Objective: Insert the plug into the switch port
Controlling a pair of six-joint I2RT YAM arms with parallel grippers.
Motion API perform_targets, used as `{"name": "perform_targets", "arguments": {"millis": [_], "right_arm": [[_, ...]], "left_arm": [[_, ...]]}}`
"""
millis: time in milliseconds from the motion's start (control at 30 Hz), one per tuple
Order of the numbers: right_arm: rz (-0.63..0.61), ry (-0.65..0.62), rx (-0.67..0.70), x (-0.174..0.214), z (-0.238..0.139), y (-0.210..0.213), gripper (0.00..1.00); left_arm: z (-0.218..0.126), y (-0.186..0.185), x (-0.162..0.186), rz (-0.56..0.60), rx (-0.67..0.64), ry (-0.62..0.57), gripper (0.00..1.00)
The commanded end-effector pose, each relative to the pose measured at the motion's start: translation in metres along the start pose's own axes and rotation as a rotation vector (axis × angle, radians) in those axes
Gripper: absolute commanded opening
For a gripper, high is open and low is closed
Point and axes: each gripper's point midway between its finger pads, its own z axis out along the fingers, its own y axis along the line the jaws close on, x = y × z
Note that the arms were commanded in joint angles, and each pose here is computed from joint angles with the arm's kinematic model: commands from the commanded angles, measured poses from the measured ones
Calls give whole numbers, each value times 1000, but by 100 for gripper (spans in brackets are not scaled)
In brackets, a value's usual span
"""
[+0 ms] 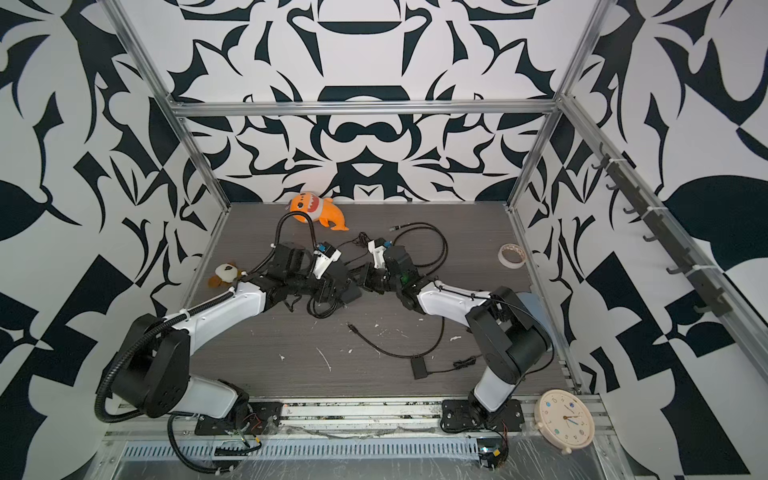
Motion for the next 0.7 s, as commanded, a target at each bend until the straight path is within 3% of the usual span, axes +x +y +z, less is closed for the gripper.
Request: {"name": "perform_targets", "arguments": {"millis": [0, 133, 567, 667], "right_arm": [[-63, -45, -90, -17, -10, 37, 0], [-62, -41, -96, -18, -9, 40, 0], [-35, -33, -95, -15, -5, 32, 0], [-51, -43, -44, -18, -15, 20, 12]], "left_arm": [[4, -4, 8, -21, 35, 9, 47], [4, -5, 9, -27, 36, -10, 41], [1, -14, 0, -35, 81, -57, 7], [-3, -12, 1, -20, 54, -39, 3]]}}
